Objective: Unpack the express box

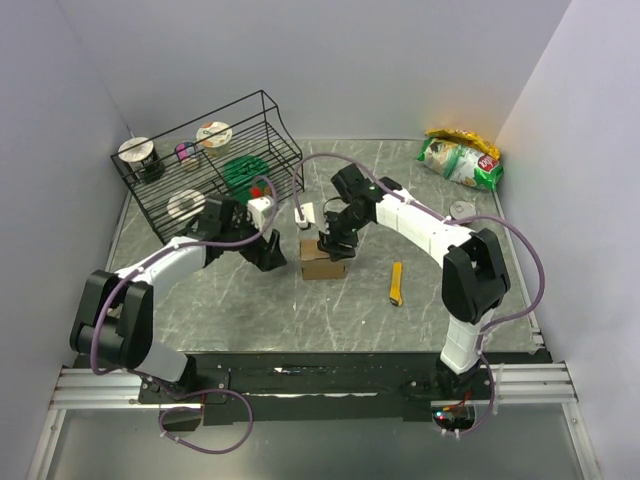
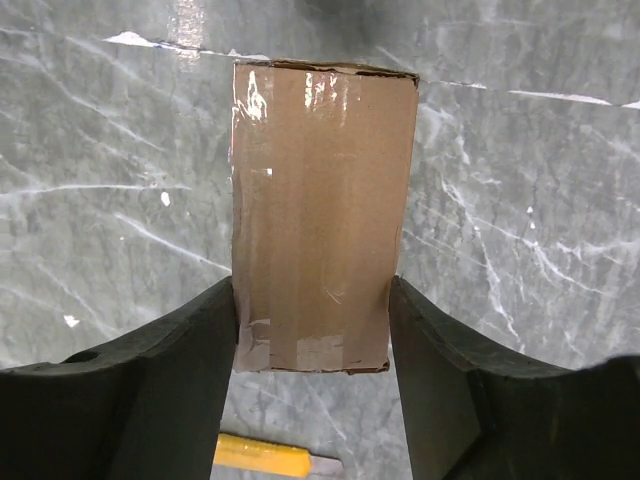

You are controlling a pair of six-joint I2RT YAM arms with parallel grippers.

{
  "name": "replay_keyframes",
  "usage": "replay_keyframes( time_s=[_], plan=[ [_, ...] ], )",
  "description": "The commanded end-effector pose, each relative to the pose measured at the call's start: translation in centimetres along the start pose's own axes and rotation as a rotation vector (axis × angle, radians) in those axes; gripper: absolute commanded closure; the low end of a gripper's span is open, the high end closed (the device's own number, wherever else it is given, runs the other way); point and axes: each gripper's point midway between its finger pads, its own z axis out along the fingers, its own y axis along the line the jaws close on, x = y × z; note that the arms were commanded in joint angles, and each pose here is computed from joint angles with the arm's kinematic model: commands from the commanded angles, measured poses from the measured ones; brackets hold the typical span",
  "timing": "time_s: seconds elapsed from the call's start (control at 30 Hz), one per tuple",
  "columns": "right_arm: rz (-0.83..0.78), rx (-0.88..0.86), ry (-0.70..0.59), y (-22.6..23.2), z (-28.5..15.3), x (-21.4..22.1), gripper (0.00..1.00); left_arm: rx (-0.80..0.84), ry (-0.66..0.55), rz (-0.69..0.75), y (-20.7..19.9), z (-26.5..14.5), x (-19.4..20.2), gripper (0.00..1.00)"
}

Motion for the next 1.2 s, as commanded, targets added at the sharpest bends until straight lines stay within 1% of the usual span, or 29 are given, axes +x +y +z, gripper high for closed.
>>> replay_keyframes(
  time_s=[0.0,0.03,0.07,0.1,0.17,0.2,0.33,0.37,0.4,0.47,0.53,0.63,0.7,0.73,0.77,0.87,1.07,1.17],
  plan=[
    [0.127,-0.007,-0.038,-1.5,-2.0,-0.3,0.51,0.181,-0.047,0.226,-3.3,1.2,-0.7,0.04],
    [0.156,-0.026,-0.065,-1.6,-2.2,-0.6,0.51,0.188,-0.056,0.242,-3.3,1.3,-0.8,0.04],
    [0.214,-0.047,-0.060,-1.5,-2.9,0.0,0.53,0.188,-0.083,0.272,-3.2,1.6,-1.2,0.04],
    [0.260,-0.055,-0.079,-2.2,-3.2,-0.4,0.54,0.198,-0.092,0.300,-3.6,2.0,-1.3,0.04],
    [0.350,-0.108,-0.110,-1.7,-3.9,-0.6,0.56,0.191,-0.108,0.322,-3.6,2.9,-2.0,0.03],
    [0.396,-0.110,-0.126,-2.5,-4.2,-0.5,0.57,0.207,-0.113,0.335,-4.2,3.3,-2.3,0.04],
    [0.441,-0.116,-0.167,-2.4,-4.9,-1.1,0.60,0.159,-0.136,0.305,-3.9,5.1,-4.7,0.04],
    [0.454,-0.123,-0.172,-2.0,-4.8,-1.1,0.61,0.140,-0.130,0.288,-3.5,5.6,-4.7,0.04],
    [0.468,-0.113,-0.187,-2.1,-5.0,-1.6,0.61,0.132,-0.161,0.273,-3.7,6.0,-5.6,0.04],
    [0.502,-0.122,-0.190,-1.9,-5.1,-1.7,0.61,0.094,-0.178,0.249,-3.3,6.8,-6.0,0.04],
    [0.567,-0.149,-0.193,-1.5,-5.0,-1.7,0.63,0.070,-0.208,0.219,-3.3,7.5,-7.1,0.04],
    [0.652,-0.180,-0.219,-0.9,-4.9,-1.9,0.64,0.120,-0.188,0.172,-3.8,8.6,-6.9,0.03],
    [0.729,-0.209,-0.219,-0.4,-4.8,-1.2,0.62,0.121,-0.123,0.147,-3.5,10.0,-5.6,0.03],
    [0.754,-0.235,-0.229,0.0,-4.7,-1.4,0.61,0.115,-0.116,0.146,-3.3,10.2,-6.2,0.04],
    [0.798,-0.257,-0.228,0.4,-4.5,-0.7,0.61,0.116,-0.073,0.125,-3.0,10.7,-5.0,0.04],
    [0.901,-0.318,-0.262,1.3,-4.3,-0.6,0.57,0.106,-0.042,0.130,-2.6,11.1,-4.0,0.03],
    [0.984,-0.409,-0.323,2.1,-4.9,-1.5,0.54,0.087,-0.010,0.149,-2.0,11.9,-2.6,0.03],
    [1.004,-0.419,-0.326,2.0,-5.0,-1.4,0.53,0.074,-0.001,0.151,-1.8,12.2,-2.2,0.03]
  ],
)
